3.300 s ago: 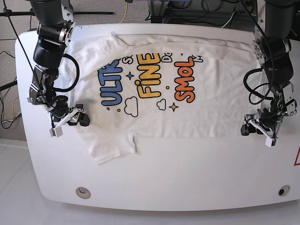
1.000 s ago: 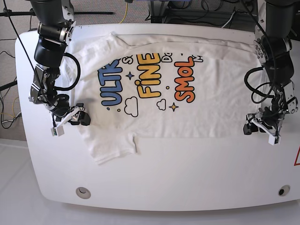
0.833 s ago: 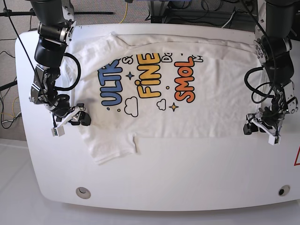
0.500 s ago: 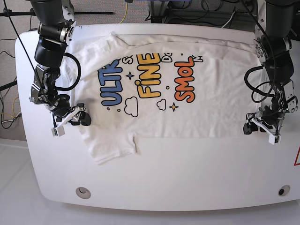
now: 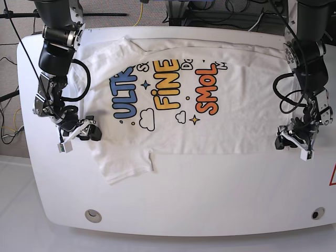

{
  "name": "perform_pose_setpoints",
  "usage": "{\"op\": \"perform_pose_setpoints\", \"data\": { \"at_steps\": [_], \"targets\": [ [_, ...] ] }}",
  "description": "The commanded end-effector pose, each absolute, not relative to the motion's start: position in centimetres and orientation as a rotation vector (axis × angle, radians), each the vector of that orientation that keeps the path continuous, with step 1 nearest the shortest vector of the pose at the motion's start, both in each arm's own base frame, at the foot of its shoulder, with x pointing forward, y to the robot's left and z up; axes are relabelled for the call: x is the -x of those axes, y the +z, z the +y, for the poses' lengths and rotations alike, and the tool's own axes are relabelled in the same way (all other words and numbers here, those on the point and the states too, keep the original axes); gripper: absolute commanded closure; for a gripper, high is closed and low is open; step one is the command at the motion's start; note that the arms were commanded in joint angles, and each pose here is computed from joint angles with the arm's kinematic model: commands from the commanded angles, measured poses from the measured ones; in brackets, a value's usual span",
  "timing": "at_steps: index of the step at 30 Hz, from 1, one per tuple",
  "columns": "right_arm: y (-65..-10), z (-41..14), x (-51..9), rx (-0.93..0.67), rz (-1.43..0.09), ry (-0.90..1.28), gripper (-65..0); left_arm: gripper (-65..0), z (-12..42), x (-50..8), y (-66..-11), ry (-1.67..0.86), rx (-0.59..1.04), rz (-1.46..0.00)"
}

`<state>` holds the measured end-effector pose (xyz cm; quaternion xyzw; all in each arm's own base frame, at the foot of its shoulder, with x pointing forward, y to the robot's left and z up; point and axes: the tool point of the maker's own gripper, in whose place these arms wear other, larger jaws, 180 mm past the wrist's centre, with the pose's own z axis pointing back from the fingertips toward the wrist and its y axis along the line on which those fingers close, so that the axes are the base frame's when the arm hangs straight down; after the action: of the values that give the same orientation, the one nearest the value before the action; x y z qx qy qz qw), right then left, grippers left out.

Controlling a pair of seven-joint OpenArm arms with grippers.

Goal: Fold the T-shirt properly
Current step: 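Lower both open grippers onto the shirt's side edges near the hem, then close both grippers to pinch the shirt's side edges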

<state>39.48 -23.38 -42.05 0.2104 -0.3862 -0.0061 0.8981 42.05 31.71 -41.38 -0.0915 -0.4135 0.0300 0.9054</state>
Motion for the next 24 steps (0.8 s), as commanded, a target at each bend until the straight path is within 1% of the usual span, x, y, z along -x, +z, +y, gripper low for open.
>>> {"op": "perform_pose_setpoints", "data": {
  "at_steps": [1,2,4,6,10,12,18,20,24],
  "targets": [
    [-41.8,-24.0,-39.6,-0.407,-0.785,0.006,-27.2,-23.9,32.5,-42.4,-40.4,0.054,0.175,-0.857],
    [-41.8,-23.9,-39.6,-0.41,-0.785,0.006,-26.6,-21.2,32.4,-42.3,-40.5,0.056,0.176,-0.849],
    [-41.8,-23.9,-39.6,-0.41,-0.784,0.006,-26.9,-18.1,32.4,-42.2,-40.7,0.055,0.178,-0.842],
    [-41.9,-23.9,-39.6,-0.41,-0.782,0.005,-28.3,-17.3,32.3,-42.1,-40.7,0.054,0.18,-0.838],
    [-41.9,-23.9,-39.5,-0.41,-0.781,0.006,-29.2,-18.5,32.1,-42.1,-40.9,0.048,0.182,-0.829],
    [-41.7,-24.0,-39.6,-0.406,-0.785,0.01,-29.8,-21.0,31.7,-42.2,-40.9,0.041,0.193,-0.832],
    [-41.7,-24.0,-39.6,-0.408,-0.787,0.009,-30.4,-25.7,31.3,-42.4,-40.9,0.041,0.194,-0.837],
    [-41.7,-24.0,-39.6,-0.408,-0.785,0.007,-30.5,-26.2,31.3,-42.5,-40.8,0.044,0.193,-0.839],
    [-42.2,-23.8,-39.3,-0.41,-0.769,0.008,-30.0,-23.0,31.6,-42.6,-40.7,0.061,0.192,-0.857]
  ]
}}
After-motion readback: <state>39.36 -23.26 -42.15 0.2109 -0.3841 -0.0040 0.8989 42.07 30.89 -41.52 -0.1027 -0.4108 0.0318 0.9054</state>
